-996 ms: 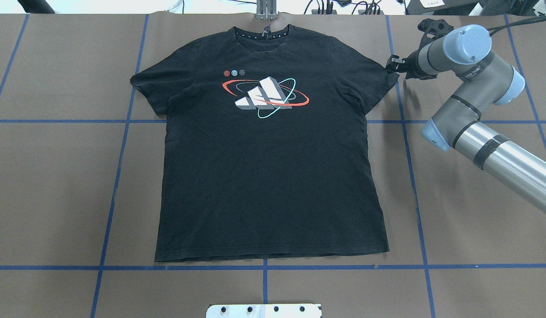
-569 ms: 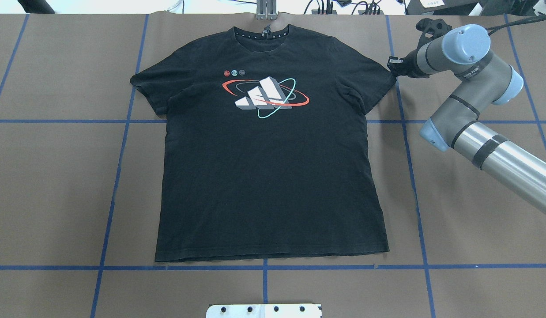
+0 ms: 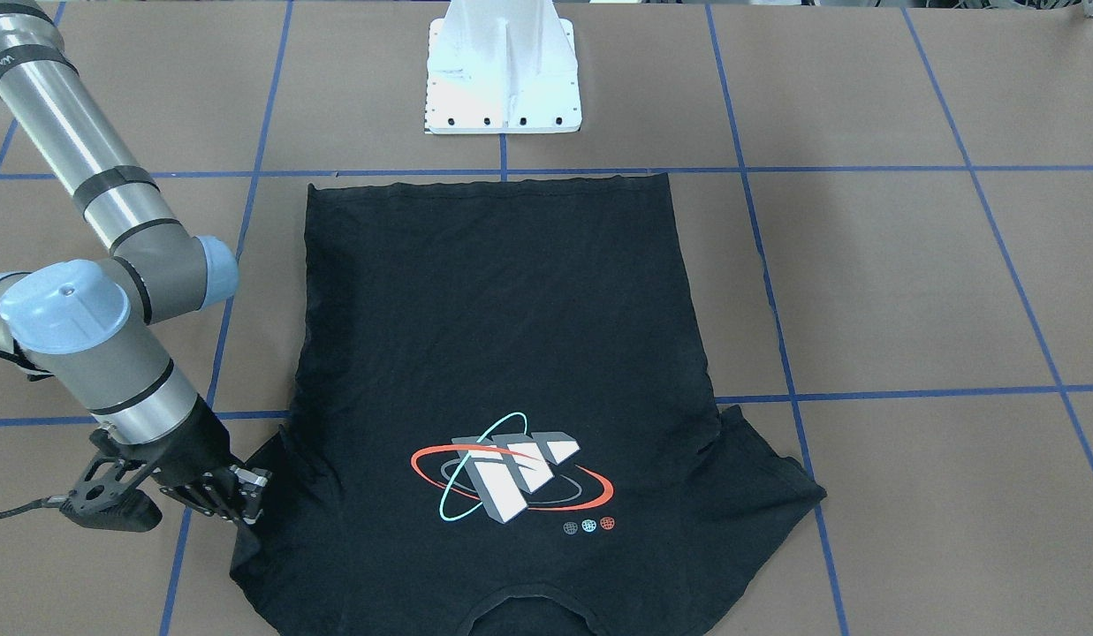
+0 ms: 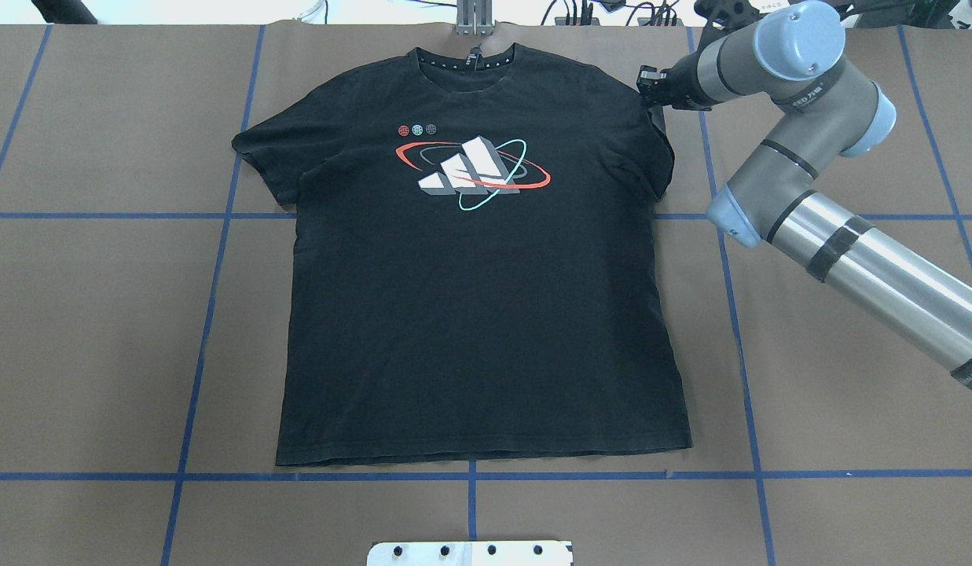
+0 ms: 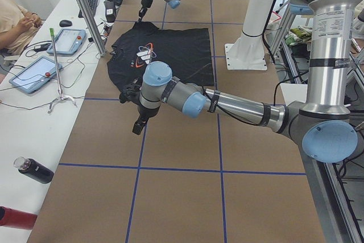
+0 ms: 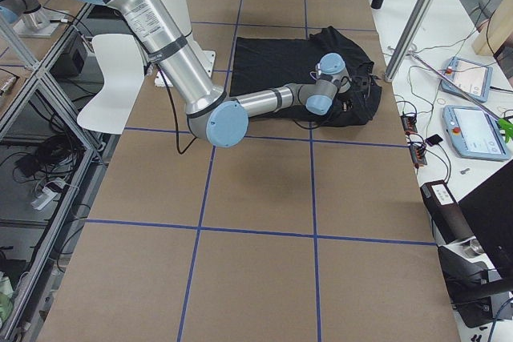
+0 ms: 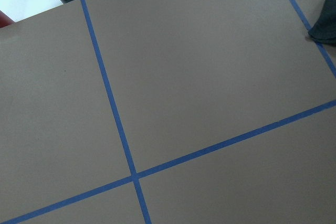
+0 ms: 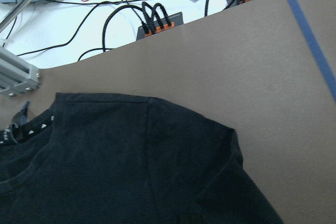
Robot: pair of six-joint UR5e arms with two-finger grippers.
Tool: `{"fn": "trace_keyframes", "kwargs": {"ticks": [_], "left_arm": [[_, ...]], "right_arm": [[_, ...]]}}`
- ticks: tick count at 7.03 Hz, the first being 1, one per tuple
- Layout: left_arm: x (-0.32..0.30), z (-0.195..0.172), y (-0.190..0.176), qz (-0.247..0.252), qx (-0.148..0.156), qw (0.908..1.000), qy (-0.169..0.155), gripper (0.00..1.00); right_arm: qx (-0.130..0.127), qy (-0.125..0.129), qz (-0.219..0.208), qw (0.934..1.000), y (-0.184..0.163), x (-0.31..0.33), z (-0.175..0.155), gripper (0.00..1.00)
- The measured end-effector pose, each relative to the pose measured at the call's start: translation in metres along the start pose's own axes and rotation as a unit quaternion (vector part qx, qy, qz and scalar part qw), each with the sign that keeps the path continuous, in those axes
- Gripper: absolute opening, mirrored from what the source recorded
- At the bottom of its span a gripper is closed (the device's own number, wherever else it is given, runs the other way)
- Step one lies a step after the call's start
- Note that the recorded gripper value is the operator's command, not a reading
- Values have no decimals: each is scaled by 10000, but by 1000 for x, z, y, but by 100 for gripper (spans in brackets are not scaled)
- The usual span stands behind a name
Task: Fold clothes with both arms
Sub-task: 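Move the right gripper over the black t-shirt toward its shoulder near the collar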
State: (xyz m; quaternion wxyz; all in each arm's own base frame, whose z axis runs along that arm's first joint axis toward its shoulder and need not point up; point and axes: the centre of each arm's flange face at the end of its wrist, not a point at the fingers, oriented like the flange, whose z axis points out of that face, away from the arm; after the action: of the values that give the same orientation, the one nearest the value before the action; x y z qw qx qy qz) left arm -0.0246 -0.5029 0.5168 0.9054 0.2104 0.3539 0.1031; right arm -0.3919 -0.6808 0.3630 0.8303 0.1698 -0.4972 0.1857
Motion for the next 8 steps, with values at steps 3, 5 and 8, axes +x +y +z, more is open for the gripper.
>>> {"fn": "trace_keyframes", "kwargs": {"ticks": [3,5,8], "left_arm": [[-1,1,0,-2,-6,10000,-6,100],[-1,1,0,-2,-6,10000,-9,100],[2,0,-1,19,20,10000,33,100]], "right_arm": [[75,85,116,9999,35,-71,29,0],[137,155,157,9997,55,-94,45,0],[226,271,184,9992,63,-105,60,100]]}}
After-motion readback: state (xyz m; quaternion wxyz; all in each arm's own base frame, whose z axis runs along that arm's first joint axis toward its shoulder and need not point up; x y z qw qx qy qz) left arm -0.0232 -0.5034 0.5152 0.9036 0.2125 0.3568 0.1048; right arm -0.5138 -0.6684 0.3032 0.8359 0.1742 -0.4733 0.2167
